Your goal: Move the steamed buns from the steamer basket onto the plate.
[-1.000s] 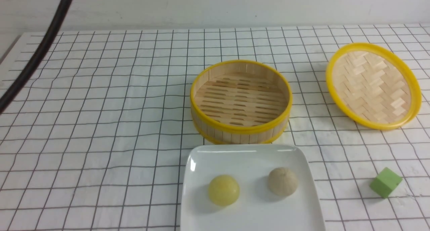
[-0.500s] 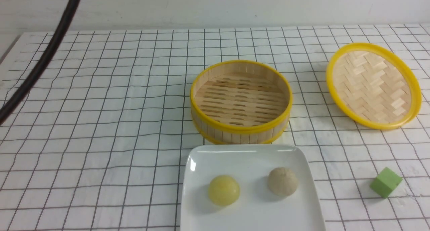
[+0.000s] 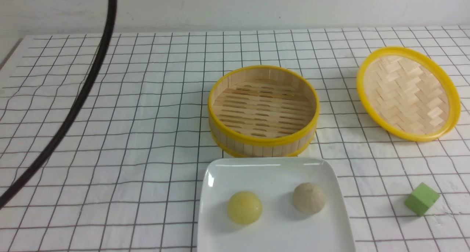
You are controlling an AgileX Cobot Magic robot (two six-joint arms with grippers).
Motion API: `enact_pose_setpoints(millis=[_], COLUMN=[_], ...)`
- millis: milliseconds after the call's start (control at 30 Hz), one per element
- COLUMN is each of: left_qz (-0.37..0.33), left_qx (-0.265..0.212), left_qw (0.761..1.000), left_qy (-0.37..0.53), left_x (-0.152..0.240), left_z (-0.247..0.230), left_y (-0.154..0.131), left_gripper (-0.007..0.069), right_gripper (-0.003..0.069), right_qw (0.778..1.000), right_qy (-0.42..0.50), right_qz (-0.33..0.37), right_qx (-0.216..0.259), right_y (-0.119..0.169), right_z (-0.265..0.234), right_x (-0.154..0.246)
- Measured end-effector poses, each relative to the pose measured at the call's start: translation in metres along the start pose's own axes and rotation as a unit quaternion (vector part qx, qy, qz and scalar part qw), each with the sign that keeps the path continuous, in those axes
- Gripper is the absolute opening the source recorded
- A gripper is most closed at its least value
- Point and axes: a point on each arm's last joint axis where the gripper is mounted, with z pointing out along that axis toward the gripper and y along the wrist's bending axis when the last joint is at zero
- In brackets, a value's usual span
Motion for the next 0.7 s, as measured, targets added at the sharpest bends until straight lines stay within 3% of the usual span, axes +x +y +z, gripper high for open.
enact_pose_setpoints(millis=[400, 533, 700], left_qz=[0.007, 0.077, 0.124], left_qx=[0.004, 0.008, 0.029], left_qw=[1.000, 0.997, 0.991], left_qy=[0.002, 0.024, 0.036], left_x=[0.000, 0.005, 0.011], left_z=[0.000, -0.002, -0.009], left_y=[-0.001, 0.000, 0.003], left_gripper=[0.0358, 0.0358, 0.0358], right_gripper=[0.0270, 0.0213, 0.0204], right_qw=[1.000, 1.000, 1.000], right_qy=[0.000, 0.000, 0.000], right_qz=[0.000, 0.000, 0.000], right_qx=[0.000, 0.000, 0.000], right_y=[0.000, 0.000, 0.000], right_z=[0.000, 0.000, 0.000], right_x=[0.000, 0.000, 0.000])
